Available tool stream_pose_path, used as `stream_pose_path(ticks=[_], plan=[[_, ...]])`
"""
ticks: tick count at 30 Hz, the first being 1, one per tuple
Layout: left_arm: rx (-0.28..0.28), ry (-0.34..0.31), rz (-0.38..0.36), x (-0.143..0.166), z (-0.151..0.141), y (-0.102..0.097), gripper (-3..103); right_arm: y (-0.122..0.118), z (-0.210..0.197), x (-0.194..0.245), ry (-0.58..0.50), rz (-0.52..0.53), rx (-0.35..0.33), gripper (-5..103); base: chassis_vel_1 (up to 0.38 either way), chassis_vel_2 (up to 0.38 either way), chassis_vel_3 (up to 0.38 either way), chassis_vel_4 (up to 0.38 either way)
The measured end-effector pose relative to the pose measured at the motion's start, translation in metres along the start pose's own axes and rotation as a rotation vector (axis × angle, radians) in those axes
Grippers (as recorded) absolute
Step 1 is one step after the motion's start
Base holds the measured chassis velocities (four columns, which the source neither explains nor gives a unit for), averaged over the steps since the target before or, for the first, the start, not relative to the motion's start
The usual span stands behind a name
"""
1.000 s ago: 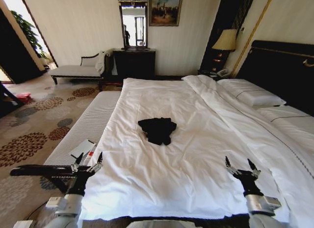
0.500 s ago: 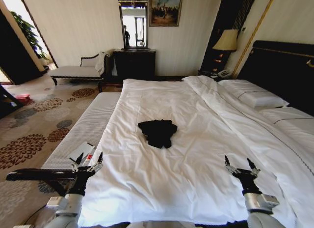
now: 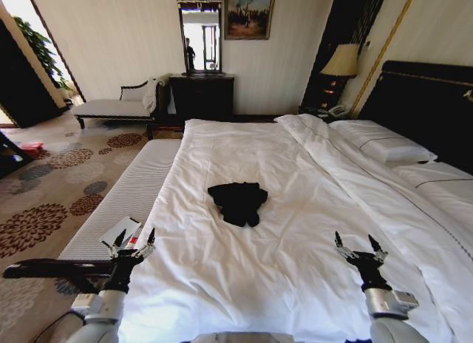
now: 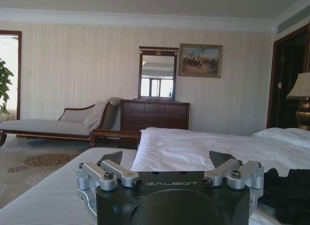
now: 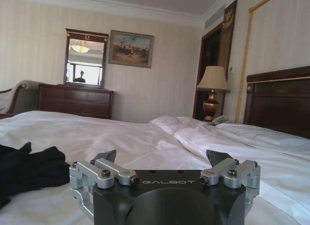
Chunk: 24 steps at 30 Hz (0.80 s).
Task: Fold the clothes on the bed.
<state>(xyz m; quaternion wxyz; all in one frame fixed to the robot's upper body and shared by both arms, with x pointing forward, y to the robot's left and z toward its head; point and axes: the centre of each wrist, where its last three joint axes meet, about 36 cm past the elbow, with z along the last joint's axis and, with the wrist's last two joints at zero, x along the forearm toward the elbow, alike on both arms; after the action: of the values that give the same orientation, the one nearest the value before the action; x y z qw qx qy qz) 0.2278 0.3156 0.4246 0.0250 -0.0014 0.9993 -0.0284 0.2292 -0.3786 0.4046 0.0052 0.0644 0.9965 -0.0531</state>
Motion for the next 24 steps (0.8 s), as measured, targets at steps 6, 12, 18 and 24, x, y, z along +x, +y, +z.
stream_pose_path(ticks=[6, 12, 18, 24], plan=[[0.010, -0.007, 0.012, -0.027, -0.008, -0.003, 100, 0.008, -0.026, -0.017, 0.008, -0.136, -0.049, 100, 0.000, 0.000, 0.000, 0.000], [0.041, 0.056, 0.031, -0.069, -0.015, -0.013, 100, 0.006, -0.055, -0.052, 0.040, -0.290, -0.057, 100, 0.000, 0.000, 0.000, 0.000], [0.077, 0.123, 0.065, -0.095, -0.012, -0.018, 100, 0.008, -0.071, -0.080, 0.093, -0.356, -0.175, 100, 0.000, 0.000, 0.000, 0.000], [0.058, 0.179, 0.132, -0.113, -0.007, -0.015, 100, 0.004, -0.083, -0.119, 0.137, -0.411, -0.247, 100, 0.000, 0.000, 0.000, 0.000]])
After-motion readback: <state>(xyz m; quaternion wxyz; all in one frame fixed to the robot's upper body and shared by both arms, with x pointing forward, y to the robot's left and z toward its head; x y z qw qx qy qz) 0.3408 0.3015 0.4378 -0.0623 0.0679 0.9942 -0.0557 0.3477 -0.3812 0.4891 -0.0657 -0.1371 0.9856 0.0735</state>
